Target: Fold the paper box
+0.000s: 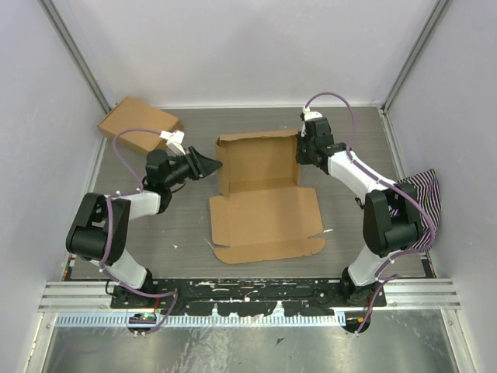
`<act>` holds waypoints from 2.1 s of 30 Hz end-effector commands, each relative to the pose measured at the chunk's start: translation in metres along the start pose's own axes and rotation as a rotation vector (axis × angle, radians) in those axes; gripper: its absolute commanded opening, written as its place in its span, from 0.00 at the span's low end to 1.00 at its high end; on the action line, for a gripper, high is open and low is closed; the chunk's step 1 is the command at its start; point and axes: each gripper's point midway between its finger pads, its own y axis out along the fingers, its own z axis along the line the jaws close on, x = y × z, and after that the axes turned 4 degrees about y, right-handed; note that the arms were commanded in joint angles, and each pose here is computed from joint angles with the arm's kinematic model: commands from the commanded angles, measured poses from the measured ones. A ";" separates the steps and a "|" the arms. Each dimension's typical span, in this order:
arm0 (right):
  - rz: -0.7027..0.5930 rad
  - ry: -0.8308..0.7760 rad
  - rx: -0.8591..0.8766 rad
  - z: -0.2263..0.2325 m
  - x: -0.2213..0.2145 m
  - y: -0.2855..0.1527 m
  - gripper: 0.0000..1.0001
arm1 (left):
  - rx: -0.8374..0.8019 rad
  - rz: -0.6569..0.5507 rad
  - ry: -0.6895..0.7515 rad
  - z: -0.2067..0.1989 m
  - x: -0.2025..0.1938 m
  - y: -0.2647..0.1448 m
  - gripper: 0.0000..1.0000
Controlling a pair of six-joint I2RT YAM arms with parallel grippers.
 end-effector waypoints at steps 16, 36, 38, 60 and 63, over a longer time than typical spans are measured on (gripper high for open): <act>0.128 0.011 0.054 0.009 -0.047 -0.013 0.02 | 0.463 0.102 0.323 0.018 0.004 0.013 0.48; 0.133 0.026 0.036 0.025 -0.052 -0.023 0.01 | 0.760 0.120 0.486 0.022 0.008 0.010 0.24; 0.144 0.039 0.020 0.024 -0.053 -0.024 0.01 | 0.868 0.166 0.527 0.030 0.006 -0.002 0.16; 0.201 0.140 0.025 0.037 -0.063 -0.034 0.01 | 1.162 0.279 0.735 0.027 -0.022 -0.026 0.14; 0.202 0.140 0.024 0.037 -0.063 -0.034 0.02 | 1.123 0.301 0.699 0.020 -0.026 -0.023 0.25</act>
